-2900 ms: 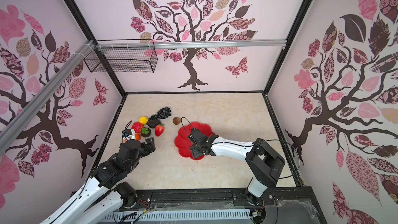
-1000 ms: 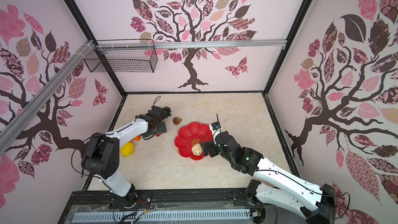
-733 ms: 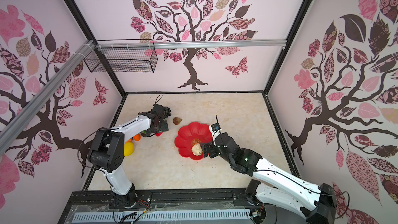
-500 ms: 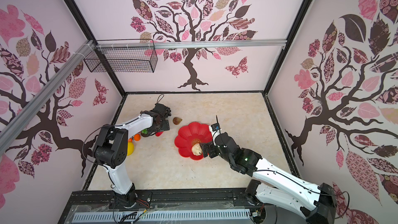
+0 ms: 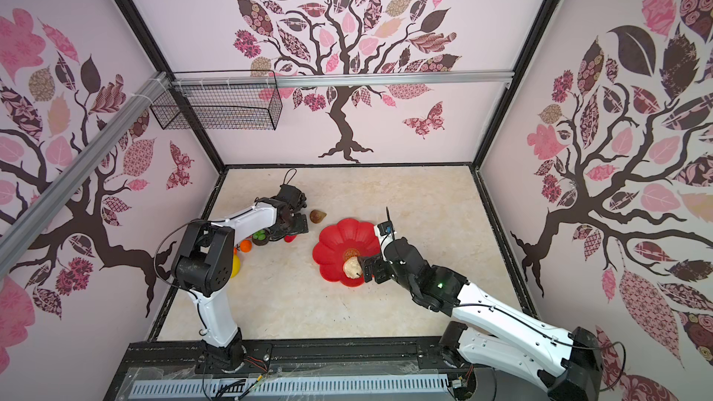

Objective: Arrange fruit in a fruit bowl
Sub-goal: Pick up the fruit from the top-left of the table.

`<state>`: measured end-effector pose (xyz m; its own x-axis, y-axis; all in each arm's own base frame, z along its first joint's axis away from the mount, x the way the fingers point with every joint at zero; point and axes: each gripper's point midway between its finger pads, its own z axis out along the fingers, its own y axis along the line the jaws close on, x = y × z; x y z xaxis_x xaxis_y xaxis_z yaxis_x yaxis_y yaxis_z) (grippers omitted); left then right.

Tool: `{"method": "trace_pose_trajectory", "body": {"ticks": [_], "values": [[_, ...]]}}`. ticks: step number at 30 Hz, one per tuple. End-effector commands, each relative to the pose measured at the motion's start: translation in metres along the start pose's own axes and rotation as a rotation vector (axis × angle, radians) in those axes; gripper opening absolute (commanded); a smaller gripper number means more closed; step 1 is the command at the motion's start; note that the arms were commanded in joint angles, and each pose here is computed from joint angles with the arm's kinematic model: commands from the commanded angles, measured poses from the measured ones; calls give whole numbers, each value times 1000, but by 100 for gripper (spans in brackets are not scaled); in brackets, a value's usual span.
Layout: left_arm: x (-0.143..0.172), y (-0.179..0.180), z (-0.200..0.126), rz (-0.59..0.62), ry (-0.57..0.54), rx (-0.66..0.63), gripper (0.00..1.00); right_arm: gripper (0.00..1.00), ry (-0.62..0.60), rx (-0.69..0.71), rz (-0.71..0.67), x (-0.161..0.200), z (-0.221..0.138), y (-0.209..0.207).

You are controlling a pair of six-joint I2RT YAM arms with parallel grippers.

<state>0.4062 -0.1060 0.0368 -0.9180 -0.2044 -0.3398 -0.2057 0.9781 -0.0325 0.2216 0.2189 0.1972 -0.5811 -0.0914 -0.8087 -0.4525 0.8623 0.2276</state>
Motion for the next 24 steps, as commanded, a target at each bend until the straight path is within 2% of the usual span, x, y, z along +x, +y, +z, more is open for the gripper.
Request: {"method": "trace_pose_trajectory", "body": {"ticks": [1, 16, 24], "values": [[-11, -7, -3, -16, -29, 25, 83, 100, 11, -7, 3, 2, 2, 3], [-6, -9, 13, -24, 8, 18, 75, 100, 16, -7, 7, 1, 0, 3], [-8, -8, 8, -27, -15, 26, 62, 100, 14, -13, 6, -2, 0, 5]]}}
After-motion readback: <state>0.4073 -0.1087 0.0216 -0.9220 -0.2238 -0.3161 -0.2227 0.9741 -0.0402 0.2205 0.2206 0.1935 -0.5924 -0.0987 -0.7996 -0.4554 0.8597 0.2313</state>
